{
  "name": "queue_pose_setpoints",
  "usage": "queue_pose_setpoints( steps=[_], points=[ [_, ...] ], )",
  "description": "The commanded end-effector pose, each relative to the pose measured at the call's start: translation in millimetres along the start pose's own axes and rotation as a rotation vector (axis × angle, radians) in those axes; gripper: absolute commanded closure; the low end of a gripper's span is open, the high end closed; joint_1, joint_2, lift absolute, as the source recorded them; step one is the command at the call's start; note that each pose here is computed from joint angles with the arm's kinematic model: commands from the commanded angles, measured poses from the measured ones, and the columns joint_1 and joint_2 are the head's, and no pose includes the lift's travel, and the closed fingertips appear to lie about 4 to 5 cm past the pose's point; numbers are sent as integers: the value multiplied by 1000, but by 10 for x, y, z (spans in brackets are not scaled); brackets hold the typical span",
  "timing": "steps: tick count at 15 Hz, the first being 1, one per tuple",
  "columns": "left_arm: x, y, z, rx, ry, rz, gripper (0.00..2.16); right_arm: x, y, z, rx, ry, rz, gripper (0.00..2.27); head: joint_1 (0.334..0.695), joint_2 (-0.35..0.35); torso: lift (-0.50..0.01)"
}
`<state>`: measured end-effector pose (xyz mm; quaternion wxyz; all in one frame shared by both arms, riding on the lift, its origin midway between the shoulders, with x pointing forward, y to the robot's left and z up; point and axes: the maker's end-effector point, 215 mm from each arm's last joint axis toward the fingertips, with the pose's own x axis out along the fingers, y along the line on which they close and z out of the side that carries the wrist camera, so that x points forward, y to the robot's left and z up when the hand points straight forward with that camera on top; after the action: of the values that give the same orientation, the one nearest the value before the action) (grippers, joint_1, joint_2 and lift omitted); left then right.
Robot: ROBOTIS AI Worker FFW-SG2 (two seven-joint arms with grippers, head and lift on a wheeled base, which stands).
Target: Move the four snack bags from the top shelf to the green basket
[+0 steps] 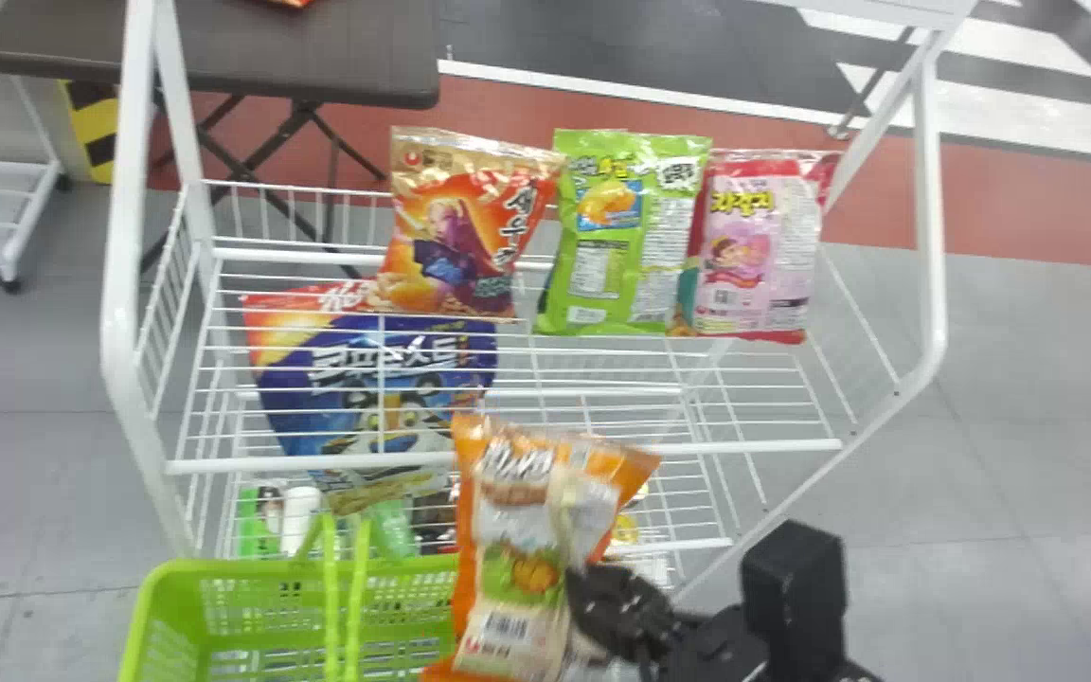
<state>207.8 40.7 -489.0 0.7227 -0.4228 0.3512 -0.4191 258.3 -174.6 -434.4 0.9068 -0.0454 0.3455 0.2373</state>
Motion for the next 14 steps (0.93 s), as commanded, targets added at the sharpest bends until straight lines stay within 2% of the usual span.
queue_pose_setpoints(
  steps=[1,5,6,7,8,9,10,14],
  points=[
    [9,-21,17,5,-2,-4,1666,114,134,-380,62,82,36,2142,695,-341,0],
    [-1,-39,13,7,-2,-5,1666,479,535,-691,113,138,153,2138,695,-332,0],
    [4,-52,16,9,-2,-6,1666,571,621,-677,127,140,173,2088,695,-315,0],
    [3,-53,13,9,-2,-4,1666,647,688,-651,138,135,187,1902,695,-290,0],
    [12,-69,5,11,3,-5,1666,705,734,-643,148,134,194,1254,695,-234,0],
    [10,-79,4,15,4,-5,1666,729,743,-609,149,125,196,110,695,-209,0],
    [2,-81,-5,17,6,-3,1666,737,733,-586,147,121,195,-1,695,-189,0],
    [4,-98,-14,19,10,-1,1666,753,555,-214,100,-3,164,56,695,-167,0]
  ],
)
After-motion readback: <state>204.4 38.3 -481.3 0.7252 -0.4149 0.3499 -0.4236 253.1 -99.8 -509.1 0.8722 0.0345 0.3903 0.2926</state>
